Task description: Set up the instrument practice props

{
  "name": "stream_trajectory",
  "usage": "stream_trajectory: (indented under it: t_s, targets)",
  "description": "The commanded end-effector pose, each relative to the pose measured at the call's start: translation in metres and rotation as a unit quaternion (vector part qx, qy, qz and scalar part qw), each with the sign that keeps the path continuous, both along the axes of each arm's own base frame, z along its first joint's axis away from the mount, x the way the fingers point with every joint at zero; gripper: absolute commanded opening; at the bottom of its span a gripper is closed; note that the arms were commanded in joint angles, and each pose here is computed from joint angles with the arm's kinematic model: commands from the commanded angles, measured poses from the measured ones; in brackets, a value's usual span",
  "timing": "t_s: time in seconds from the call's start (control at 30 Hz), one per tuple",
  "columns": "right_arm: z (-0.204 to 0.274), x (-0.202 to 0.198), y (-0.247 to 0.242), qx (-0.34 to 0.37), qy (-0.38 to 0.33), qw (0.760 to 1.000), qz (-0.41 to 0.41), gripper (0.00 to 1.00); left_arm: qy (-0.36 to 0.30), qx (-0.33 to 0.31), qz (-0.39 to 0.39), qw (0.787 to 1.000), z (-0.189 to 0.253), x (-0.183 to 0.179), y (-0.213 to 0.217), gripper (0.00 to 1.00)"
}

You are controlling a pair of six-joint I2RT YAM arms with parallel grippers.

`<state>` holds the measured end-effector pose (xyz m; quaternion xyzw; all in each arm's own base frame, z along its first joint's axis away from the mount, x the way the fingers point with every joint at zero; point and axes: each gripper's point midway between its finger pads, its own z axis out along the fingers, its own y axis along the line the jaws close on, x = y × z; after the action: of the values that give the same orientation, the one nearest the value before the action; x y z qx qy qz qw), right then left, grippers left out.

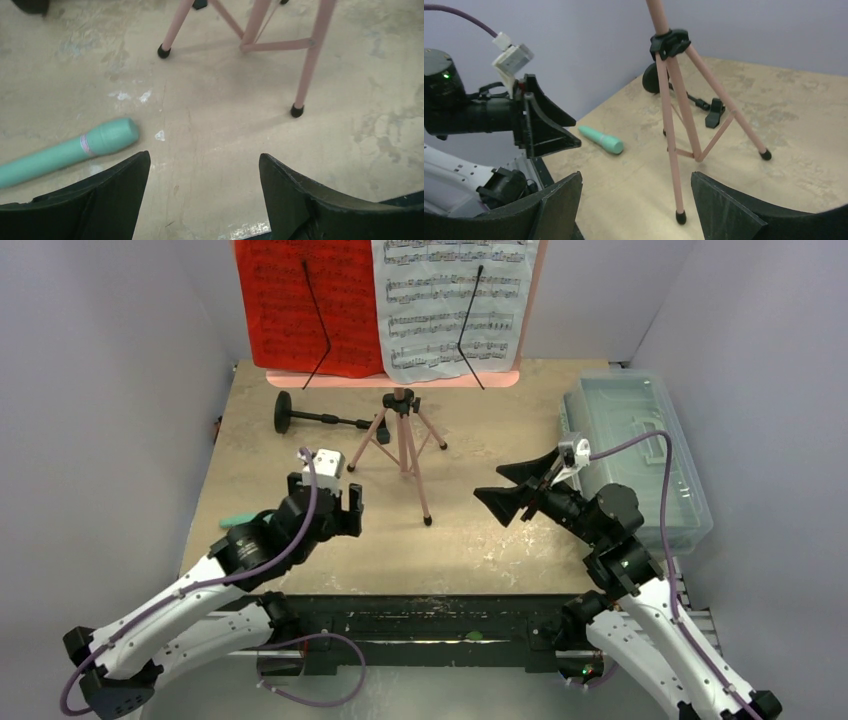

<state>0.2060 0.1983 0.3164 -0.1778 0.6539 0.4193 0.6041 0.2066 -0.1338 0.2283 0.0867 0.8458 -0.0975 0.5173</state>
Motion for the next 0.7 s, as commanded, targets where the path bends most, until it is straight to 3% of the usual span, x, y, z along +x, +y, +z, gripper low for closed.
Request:
stream_trajectory:
  t_s: [0.0,0.13,0.37,0.5,0.67]
  targets:
    - [0.000,-0.004,0.009,0.032,0.019,0.999,0.025,0.84,0.002,-0.037,0.131,0.991,-0.025,0.013,0.020,0.82]
    - [-0.025,-0.002,0.014,0.013,0.054,0.998,0.034,0.84,-0.007,-0.033,0.233,0.972,-0.053,0.019,0.047,0.94]
    - [-0.042,-0.002,0.018,0.016,0.072,0.996,0.046,0.84,-0.026,-0.068,0.314,0.946,-0.067,0.058,0.062,1.00]
    - [-0.042,-0.006,0.019,0.013,0.070,0.996,0.054,0.84,0.013,-0.157,0.349,0.924,-0.082,0.102,0.077,1.00]
    - [-0.040,-0.011,0.015,0.003,0.056,0.997,0.053,0.84,-0.003,-0.307,0.383,0.871,-0.077,0.168,0.107,0.98]
